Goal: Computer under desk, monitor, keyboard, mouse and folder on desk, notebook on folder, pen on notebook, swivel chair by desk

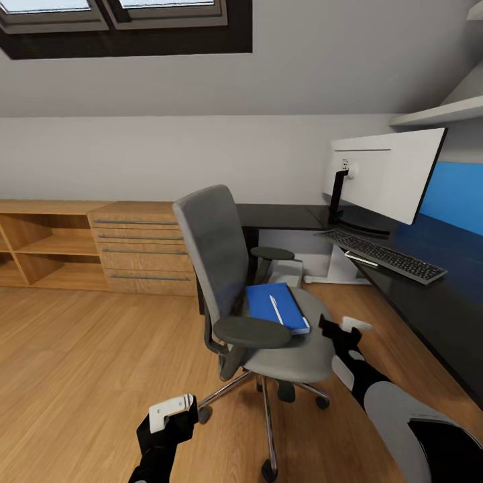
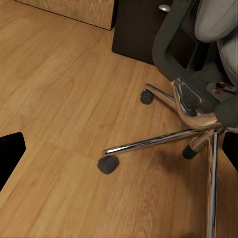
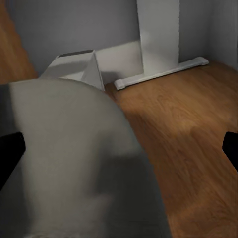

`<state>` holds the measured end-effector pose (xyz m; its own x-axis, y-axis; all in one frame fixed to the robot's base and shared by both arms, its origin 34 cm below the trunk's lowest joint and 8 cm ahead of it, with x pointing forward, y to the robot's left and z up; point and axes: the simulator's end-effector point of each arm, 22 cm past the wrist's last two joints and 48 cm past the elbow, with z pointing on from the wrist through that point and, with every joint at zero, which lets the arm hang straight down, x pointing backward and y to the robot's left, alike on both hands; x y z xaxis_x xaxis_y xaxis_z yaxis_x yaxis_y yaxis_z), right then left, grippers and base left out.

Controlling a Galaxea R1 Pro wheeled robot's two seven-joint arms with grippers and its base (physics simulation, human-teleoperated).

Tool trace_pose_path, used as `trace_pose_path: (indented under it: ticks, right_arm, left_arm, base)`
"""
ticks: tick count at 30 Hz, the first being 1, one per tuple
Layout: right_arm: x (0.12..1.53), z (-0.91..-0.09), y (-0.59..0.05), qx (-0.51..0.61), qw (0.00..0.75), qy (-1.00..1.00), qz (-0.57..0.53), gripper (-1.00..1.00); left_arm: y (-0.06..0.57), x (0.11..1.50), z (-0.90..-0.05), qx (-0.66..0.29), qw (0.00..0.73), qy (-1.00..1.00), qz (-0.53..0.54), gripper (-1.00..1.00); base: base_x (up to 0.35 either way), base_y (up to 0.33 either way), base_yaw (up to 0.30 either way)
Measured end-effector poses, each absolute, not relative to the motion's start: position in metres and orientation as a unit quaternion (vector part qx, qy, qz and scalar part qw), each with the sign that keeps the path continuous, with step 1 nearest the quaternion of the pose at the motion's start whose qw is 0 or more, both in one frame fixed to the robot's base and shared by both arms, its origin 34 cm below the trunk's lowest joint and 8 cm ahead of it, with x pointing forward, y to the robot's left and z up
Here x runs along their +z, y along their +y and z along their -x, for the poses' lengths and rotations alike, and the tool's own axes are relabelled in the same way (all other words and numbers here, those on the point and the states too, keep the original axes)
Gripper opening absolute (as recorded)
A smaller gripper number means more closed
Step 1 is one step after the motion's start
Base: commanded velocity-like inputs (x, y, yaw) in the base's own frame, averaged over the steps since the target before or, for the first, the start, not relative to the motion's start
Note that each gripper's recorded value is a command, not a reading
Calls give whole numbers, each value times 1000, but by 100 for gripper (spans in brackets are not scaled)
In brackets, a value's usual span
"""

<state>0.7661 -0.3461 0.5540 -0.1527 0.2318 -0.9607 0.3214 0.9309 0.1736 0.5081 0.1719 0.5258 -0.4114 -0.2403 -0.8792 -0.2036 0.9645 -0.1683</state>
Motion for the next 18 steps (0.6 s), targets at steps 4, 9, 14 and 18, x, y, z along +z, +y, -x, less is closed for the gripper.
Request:
trace_pose_path:
  ticks: [4, 9, 14, 18]
  right_arm:
    - [540, -766, -336, 6, 599, 777, -193, 100]
    - [527, -761, -351, 67, 567, 777, -264, 100]
    - [521, -759, -356, 102, 547, 775, -299, 100]
    - [514, -757, -355, 113, 544, 775, -300, 100]
  left_arm:
    - [172, 535, -512, -22, 544, 827, 141, 100]
    - [173, 543, -515, -25, 560, 815, 149, 100]
    - [173, 543, -515, -26, 561, 813, 150, 100]
    - [173, 537, -513, -26, 561, 813, 150, 100]
  base:
    - [0, 0, 0]
    - [0, 0, 0]
    - [0, 0, 0]
    - [0, 0, 0]
